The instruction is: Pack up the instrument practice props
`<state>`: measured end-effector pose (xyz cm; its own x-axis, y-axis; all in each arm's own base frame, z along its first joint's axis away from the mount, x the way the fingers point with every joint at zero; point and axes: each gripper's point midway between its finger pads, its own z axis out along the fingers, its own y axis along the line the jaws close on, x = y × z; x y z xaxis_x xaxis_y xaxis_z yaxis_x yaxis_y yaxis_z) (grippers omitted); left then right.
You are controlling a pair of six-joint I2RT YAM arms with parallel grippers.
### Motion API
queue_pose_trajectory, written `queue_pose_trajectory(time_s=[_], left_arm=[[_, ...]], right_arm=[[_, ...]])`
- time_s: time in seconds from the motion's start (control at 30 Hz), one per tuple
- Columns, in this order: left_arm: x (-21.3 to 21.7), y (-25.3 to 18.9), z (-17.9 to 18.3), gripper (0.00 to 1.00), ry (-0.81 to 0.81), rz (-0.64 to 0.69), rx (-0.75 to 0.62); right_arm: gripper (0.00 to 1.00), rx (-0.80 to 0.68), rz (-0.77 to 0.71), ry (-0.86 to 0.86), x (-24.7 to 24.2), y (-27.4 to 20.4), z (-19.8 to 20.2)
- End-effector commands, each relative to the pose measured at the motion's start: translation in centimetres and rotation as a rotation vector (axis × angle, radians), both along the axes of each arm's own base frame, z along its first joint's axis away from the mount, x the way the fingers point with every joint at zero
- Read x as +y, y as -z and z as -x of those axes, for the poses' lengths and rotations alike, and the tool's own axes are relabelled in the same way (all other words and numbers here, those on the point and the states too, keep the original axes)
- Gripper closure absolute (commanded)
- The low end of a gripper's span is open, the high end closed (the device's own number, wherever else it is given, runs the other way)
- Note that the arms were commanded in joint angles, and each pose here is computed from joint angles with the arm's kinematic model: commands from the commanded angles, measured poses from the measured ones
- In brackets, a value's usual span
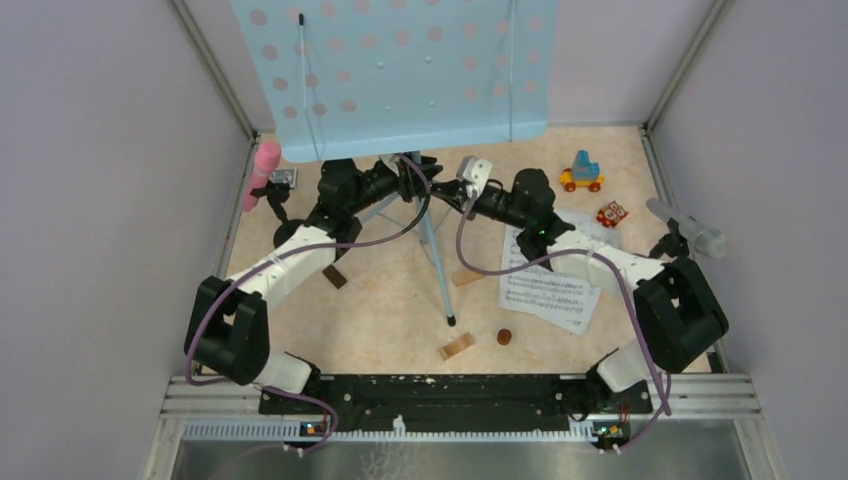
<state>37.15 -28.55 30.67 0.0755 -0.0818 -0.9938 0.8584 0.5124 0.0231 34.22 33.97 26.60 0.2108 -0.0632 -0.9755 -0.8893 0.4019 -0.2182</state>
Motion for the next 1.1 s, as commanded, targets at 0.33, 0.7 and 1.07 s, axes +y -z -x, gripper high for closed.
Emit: queue_pose_trajectory(time_s=[0.33,0.7,1.07], left_arm=[[-3.4,6.0,3.3,1.0,0.195,-0.108,0.152],[-3.3,6.7,2.9,1.0,0.181,-0.114,0.166],[-3.3,6.5,2.9,1.0,0.18,-0.121,0.163]], right_arm=[[1.0,-0.848,0.719,-0.151,0.0,3.2,2.5],[1.0,-1.015,0.76,0.153,-1.2,-0.2,1.8],[0.38,-0.36,-0.097,0.534,-8.7,-2.8,5.4]])
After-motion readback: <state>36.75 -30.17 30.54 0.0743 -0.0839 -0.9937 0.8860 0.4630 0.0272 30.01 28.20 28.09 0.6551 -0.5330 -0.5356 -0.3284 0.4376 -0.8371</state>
